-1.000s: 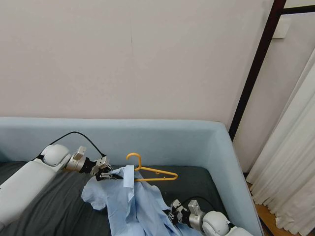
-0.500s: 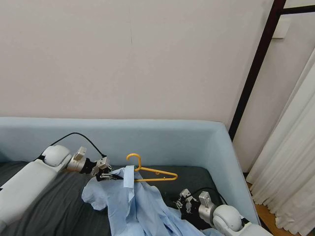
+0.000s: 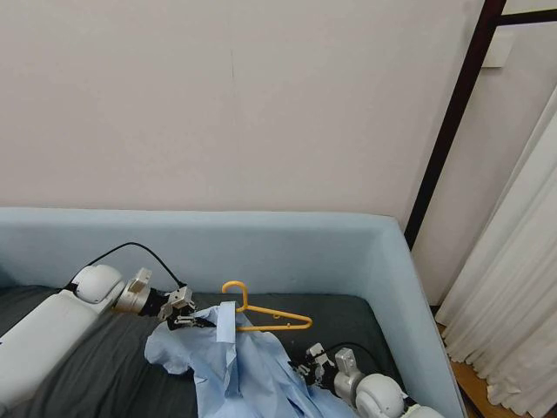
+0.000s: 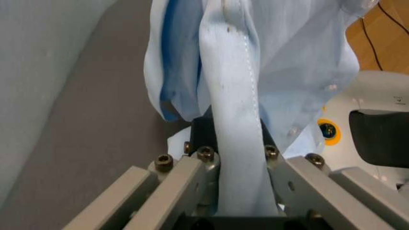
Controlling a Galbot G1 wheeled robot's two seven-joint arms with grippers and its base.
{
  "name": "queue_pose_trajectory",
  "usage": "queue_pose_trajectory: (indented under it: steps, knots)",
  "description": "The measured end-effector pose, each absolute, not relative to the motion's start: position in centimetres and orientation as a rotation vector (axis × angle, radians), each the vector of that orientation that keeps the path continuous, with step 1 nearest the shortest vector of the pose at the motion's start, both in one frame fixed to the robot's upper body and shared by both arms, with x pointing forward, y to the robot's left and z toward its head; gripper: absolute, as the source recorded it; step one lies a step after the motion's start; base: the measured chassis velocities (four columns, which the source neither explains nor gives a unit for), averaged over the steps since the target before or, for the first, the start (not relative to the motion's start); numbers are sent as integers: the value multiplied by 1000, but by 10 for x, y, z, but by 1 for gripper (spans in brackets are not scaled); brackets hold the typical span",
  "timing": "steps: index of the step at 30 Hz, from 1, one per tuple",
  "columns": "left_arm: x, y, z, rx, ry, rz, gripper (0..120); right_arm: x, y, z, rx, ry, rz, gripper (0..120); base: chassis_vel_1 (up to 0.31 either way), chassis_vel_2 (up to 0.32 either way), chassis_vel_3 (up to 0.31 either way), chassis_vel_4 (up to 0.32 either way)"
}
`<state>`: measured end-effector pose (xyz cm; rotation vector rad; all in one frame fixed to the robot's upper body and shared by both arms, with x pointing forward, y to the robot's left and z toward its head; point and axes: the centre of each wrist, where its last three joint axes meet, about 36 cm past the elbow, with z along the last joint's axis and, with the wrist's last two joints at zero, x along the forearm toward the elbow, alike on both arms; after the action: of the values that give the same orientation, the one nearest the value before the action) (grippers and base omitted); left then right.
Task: Pick up the clothes from the sofa and hang them on the clothes hanger.
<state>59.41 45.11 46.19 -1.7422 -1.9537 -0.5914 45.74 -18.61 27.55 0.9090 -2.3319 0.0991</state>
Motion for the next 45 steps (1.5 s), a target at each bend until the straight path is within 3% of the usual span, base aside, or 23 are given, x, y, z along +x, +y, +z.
queue_pose_trajectory:
  steps: [15, 20, 30, 35, 45]
  knots:
    - [590, 454, 442, -1737, -1954, -573, 2, 465, -178, 269, 905, -2292, 114, 95, 0, 0, 0, 0]
    - [591, 453, 447, -1741, -1956, -583, 2, 478, -175, 271, 890, -2240, 32, 100, 0, 0, 0, 0]
    - [591, 456, 450, -1738, -1954, -589, 2, 504, -172, 277, 905, -2173, -79, 98, 0, 0, 0, 0]
    - [591, 457, 450, -1737, -1956, -588, 2, 507, -171, 270, 933, -2142, -64, 84, 0, 0, 0, 0]
    - [589, 463, 448, -1729, -1963, -585, 2, 508, -172, 261, 941, -2117, -38, 43, 0, 0, 0, 0]
